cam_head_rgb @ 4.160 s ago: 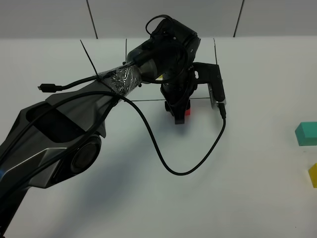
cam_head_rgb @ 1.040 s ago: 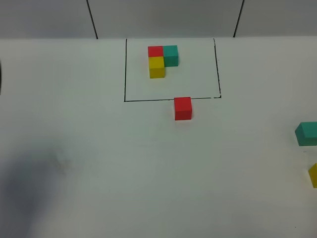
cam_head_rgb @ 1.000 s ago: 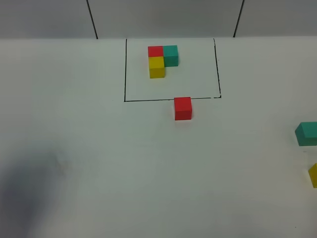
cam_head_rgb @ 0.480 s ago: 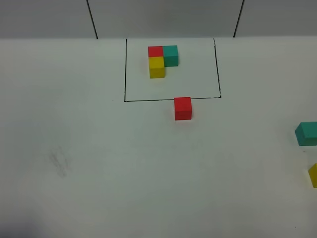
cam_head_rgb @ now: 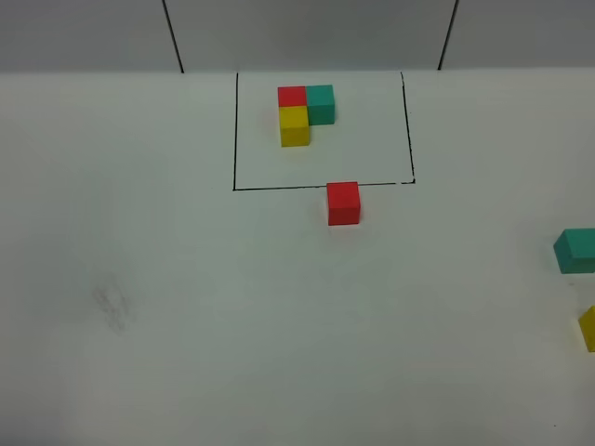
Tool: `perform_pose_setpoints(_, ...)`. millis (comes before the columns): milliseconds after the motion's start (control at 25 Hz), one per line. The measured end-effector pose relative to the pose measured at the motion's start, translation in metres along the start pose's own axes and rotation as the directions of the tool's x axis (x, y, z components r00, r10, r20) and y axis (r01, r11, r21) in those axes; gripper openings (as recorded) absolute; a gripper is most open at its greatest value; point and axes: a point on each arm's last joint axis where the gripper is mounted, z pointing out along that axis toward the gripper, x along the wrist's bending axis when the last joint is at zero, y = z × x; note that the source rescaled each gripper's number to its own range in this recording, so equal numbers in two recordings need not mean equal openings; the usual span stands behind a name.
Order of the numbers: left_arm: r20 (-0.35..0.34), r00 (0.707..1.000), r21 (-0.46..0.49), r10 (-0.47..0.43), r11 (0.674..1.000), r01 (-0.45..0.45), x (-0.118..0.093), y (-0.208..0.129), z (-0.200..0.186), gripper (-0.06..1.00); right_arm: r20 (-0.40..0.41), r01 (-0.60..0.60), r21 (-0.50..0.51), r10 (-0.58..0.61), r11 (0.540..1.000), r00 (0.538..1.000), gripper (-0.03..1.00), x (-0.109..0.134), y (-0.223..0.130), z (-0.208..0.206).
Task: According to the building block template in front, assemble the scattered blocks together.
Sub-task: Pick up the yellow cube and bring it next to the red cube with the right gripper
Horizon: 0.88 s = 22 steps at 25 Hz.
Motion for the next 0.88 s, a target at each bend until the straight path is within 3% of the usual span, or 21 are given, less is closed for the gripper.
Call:
perform_pose_setpoints(400, 0.000, 1.000, 0.000, -0.005, 1.000, 0.005, 0.0000, -0.0001, 0.0003, 0.60, 0.000, 0.000, 0.000, 0.000, 1.000, 1.000, 0.70, 0.0000, 0.0000, 0.0000)
perform_pose_setpoints(880, -0.008, 0.999, -0.001, -0.031, 1.000, 0.031, 0.0008, -0.0002, 0.0002, 0.57, 0.000, 0.000, 0.000, 0.000, 1.000, 1.000, 0.70, 0.0000, 0.0000, 0.0000)
